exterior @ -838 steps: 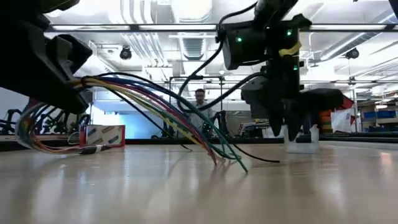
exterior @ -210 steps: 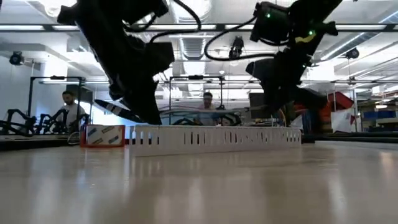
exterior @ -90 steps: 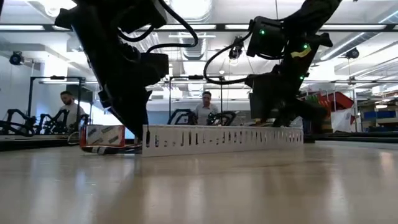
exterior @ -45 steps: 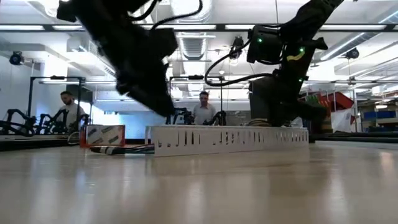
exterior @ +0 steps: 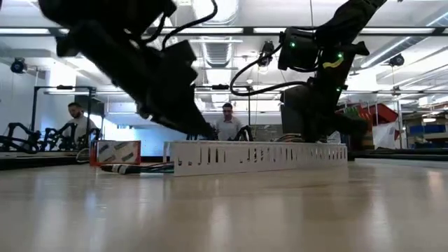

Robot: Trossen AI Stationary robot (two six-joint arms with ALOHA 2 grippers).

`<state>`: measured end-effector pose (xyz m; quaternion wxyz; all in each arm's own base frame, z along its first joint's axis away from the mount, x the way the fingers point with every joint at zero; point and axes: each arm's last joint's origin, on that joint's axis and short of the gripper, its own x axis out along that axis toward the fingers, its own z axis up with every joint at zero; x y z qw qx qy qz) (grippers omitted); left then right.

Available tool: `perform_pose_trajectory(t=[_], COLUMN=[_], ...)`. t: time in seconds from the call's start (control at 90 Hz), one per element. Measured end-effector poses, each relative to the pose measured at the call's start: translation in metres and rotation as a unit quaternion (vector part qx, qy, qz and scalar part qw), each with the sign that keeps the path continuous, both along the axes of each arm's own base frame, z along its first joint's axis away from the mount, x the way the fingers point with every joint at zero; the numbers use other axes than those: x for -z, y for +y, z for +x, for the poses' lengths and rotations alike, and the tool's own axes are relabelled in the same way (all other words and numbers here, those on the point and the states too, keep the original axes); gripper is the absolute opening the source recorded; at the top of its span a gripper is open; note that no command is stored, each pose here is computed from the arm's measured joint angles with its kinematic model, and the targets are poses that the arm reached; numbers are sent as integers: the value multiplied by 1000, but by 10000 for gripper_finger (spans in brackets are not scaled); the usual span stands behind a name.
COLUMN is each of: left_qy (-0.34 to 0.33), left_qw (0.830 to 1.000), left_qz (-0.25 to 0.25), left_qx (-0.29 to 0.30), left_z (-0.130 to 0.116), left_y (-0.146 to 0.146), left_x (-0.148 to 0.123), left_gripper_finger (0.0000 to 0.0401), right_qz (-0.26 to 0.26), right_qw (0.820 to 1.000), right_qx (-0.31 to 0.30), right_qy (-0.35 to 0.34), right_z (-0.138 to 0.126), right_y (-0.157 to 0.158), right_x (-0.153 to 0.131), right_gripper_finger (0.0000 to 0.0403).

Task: Ziptie cables
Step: Put the black zip tie cables on the white cable duct

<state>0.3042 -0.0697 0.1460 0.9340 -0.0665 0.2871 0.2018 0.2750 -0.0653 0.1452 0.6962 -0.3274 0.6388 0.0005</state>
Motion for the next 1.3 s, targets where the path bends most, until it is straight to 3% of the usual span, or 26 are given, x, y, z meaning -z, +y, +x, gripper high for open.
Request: perform_pose_trajectory(t=[0.189,0.578,0.778,0.933,1.122,1.3], left_qy=[-24,40,67,79,83,87], left_qw=[999,999,997,996,996,996], left_qz=[-23,11,-16,-1,4,-2], left_qx=[16,-10,-37,-34,-32,-30], left_z=[-4,9,6,3,3,2], left_y=[0,-3,-2,-2,-2,-2], left_x=[6,42,44,44,44,44], left_gripper_finger=[331,330,268,204,206,252], right_qz=[0,1,-38,-48,-43,-47], right_qw=[1000,1000,998,995,990,986], right_qx=[0,4,-4,-15,-13,-12], right_qy=[0,3,44,86,131,161], right_z=[0,-1,-6,-12,-21,-26], right_y=[0,0,-1,-1,1,1], right_x=[0,0,0,1,1,2], right_gripper_finger=[1,0,0,0,0,0])
